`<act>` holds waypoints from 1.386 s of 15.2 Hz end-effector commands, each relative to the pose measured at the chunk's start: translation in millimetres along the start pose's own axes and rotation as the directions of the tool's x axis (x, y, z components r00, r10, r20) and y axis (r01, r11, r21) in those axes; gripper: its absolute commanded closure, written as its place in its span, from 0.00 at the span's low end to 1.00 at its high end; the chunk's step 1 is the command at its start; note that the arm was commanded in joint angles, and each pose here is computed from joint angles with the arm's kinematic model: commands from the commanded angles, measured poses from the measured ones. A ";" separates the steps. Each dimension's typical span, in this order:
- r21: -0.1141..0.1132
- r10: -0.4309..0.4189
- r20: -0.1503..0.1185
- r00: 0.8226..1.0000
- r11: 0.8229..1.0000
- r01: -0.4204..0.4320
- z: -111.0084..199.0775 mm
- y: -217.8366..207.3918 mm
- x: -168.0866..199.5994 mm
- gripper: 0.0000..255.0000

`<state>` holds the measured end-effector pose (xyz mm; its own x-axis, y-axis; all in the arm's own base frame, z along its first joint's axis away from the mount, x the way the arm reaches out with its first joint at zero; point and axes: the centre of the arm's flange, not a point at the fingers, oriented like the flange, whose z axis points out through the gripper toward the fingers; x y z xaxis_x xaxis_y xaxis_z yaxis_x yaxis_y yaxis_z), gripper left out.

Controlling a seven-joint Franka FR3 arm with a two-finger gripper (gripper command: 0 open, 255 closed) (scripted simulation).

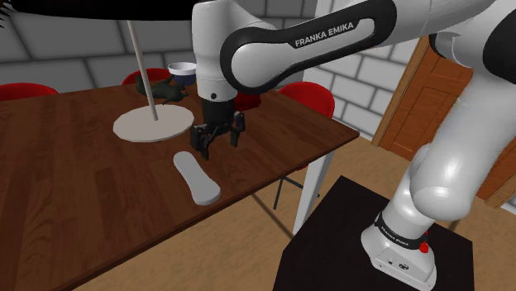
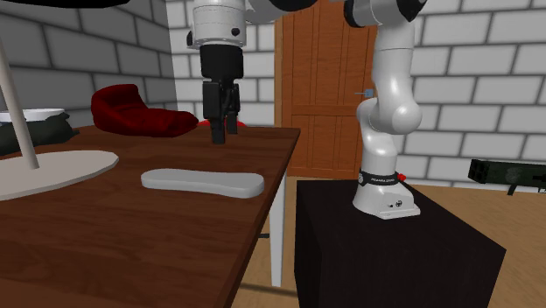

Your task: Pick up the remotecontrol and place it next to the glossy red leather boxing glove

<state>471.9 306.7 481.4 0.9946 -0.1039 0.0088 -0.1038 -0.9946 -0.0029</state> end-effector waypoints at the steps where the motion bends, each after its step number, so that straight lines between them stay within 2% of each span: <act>1: 0.005 0.014 0.007 1.000 1.000 -0.014 4.9 -26.4 9.3 0.00; 5: 0.014 0.034 0.017 0.999 0.999 -0.034 16.2 -68.8 30.8 0.00; 13: 0.014 0.034 0.017 0.999 0.999 -0.034 56.2 -69.4 30.1 0.00; 20: 0.014 0.034 0.017 0.999 0.999 -0.034 56.2 -69.4 30.2 0.00; 21: 0.014 0.034 0.017 0.999 0.999 -0.034 56.2 -69.4 30.2 1.00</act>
<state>509.6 372.9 426.0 0.9905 -0.1375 -0.0078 -0.1376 -0.9903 -0.0178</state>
